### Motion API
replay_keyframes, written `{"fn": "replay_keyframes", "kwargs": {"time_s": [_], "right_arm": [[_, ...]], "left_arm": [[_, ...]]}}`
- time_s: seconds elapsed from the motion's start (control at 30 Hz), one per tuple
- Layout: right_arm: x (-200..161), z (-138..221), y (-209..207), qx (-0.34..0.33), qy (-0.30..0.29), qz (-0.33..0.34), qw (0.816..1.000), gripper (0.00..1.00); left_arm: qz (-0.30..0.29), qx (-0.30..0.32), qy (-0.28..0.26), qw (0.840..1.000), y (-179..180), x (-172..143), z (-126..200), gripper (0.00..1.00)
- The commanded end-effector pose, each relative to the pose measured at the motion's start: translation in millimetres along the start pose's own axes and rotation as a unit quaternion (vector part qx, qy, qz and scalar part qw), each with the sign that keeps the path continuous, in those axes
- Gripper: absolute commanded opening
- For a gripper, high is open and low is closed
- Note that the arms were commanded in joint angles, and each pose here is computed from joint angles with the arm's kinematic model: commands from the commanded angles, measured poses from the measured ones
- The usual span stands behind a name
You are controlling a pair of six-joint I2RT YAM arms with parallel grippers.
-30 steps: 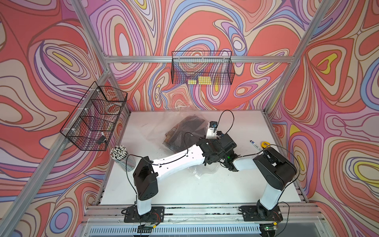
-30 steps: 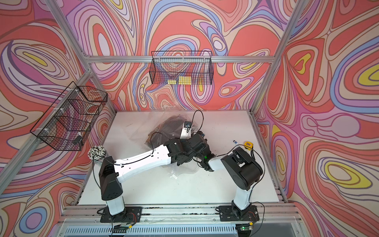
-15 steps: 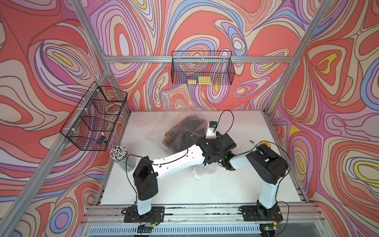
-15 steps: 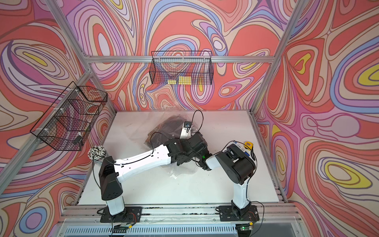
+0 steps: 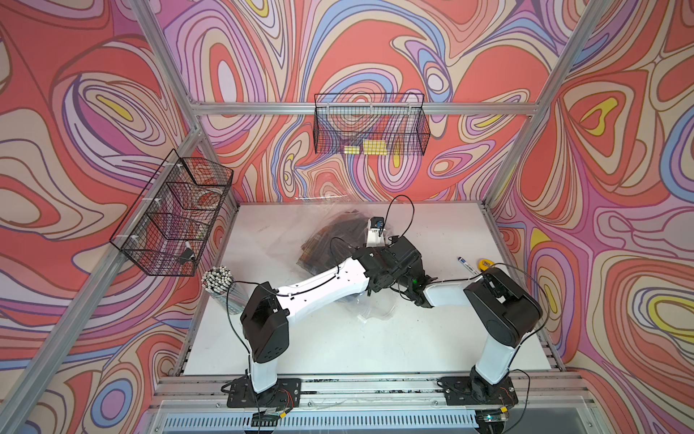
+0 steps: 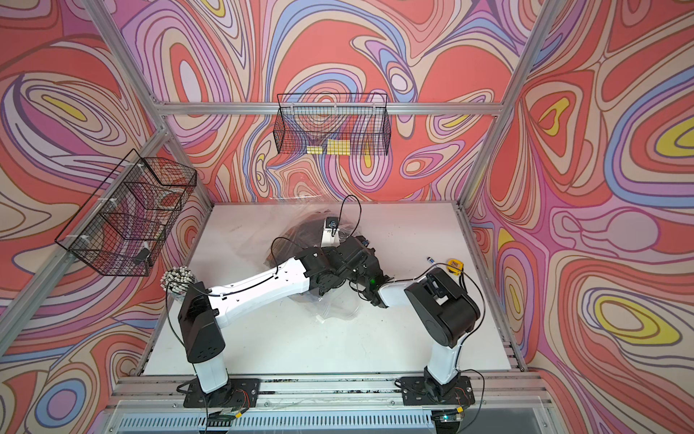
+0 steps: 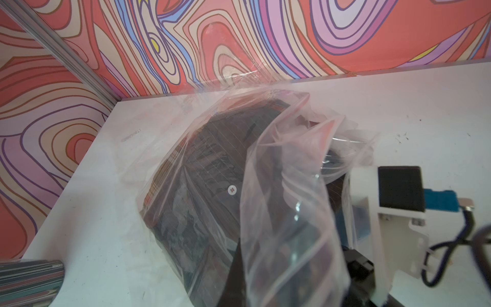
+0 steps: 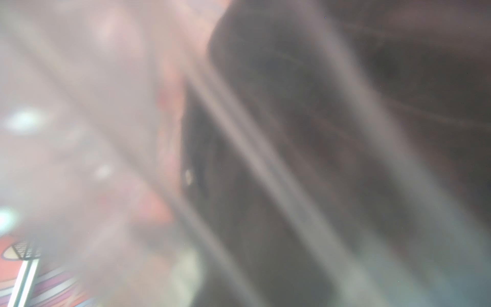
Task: Take the shirt out of the vacuum bag
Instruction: Take out the shirt from the vacuum bag.
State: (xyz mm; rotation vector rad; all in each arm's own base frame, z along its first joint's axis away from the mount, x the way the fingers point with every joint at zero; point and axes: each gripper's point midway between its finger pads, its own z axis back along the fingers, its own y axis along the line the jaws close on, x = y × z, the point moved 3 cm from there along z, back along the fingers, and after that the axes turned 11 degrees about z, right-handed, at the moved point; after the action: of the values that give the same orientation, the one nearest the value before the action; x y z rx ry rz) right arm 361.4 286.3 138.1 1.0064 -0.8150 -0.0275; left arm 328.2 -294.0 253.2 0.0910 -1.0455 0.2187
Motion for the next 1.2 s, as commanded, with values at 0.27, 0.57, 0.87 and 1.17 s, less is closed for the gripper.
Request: {"fn": "replay_keyframes", "kwargs": {"time_s": [0.27,0.57,0.87,1.17], "right_arm": [[24,22,64,0.06,0.02,0.054,0.997,0.0],[22,34,62,0.031,0.032,0.068,0.997,0.0],[12,29,56,0.018,0.073,0.071,0.995,0.15],[-2,25,42,0.014,0.09,0.061,0.994,0.48]], "left_arm": [[0.019,0.022,-0.002,1.0,7,5,-25,0.0],[0.02,0.034,-0.002,0.999,14,7,-32,0.0],[0.022,0.037,-0.002,0.999,18,10,-33,0.0],[0.012,0.042,0.003,0.999,22,6,-34,0.0]]}}
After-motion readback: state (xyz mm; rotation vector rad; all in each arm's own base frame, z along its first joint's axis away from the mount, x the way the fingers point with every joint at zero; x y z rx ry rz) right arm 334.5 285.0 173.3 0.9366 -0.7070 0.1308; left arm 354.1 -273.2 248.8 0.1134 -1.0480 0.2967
